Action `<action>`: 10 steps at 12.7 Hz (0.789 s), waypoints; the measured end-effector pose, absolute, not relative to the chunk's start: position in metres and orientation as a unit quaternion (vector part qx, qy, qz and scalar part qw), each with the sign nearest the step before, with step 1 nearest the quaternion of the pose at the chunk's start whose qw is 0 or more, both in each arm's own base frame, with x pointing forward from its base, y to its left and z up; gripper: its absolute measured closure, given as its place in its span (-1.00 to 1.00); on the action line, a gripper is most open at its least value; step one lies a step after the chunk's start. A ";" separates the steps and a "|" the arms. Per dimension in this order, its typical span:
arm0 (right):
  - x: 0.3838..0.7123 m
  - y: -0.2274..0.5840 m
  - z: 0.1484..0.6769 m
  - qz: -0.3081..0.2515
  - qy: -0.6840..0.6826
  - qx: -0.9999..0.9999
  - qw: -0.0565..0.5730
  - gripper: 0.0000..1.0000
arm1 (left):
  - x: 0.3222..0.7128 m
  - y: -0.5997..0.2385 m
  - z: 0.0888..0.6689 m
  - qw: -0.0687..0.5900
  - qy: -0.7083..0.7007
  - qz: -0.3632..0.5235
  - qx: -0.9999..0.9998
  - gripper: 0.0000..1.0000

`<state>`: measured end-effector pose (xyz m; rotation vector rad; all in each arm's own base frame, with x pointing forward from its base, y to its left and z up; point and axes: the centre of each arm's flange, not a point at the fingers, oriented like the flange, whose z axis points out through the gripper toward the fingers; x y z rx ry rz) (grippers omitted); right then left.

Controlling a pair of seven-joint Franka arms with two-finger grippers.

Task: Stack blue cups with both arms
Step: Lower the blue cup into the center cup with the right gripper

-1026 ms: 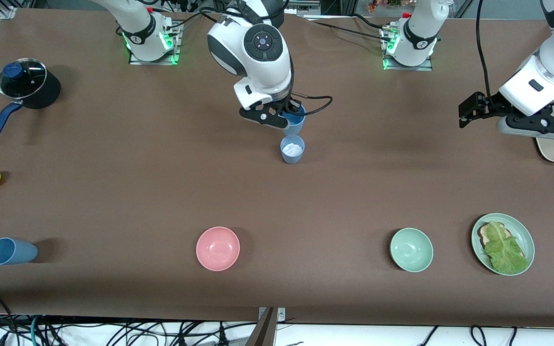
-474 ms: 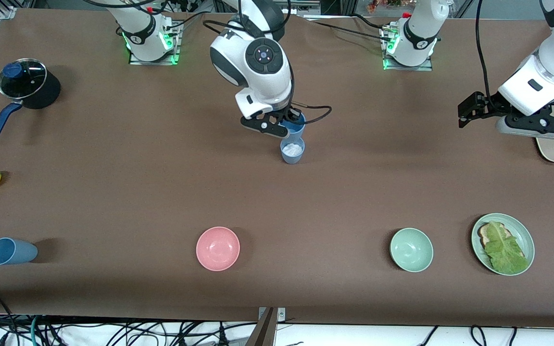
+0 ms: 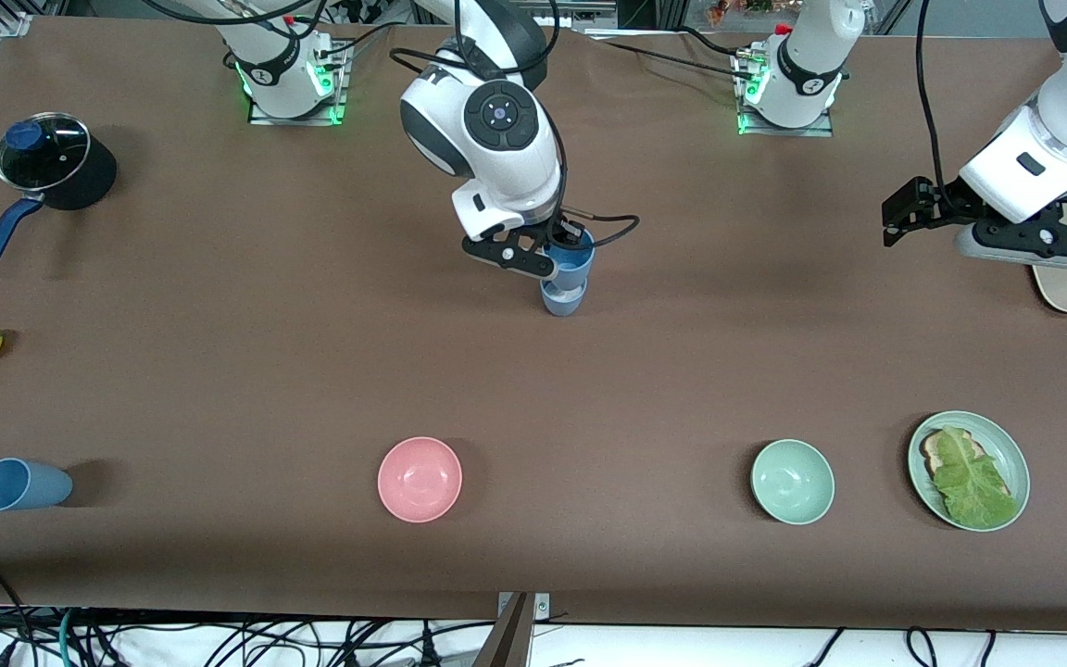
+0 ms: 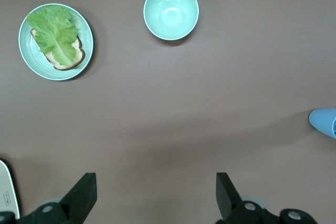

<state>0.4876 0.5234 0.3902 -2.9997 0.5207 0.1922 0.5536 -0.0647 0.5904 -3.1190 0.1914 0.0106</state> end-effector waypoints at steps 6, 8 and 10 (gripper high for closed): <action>0.488 0.527 0.376 0.059 0.163 -0.984 0.033 0.92 | 0.554 -0.065 0.590 0.008 0.061 0.003 -0.998 -1.00; 0.487 0.528 0.372 0.061 0.162 -0.984 0.030 0.92 | 0.554 -0.065 0.590 0.008 0.061 0.003 -0.998 -1.00; 0.483 0.532 0.367 0.063 0.157 -0.985 0.027 0.92 | 0.554 -0.065 0.590 0.008 0.062 0.003 -0.998 -1.00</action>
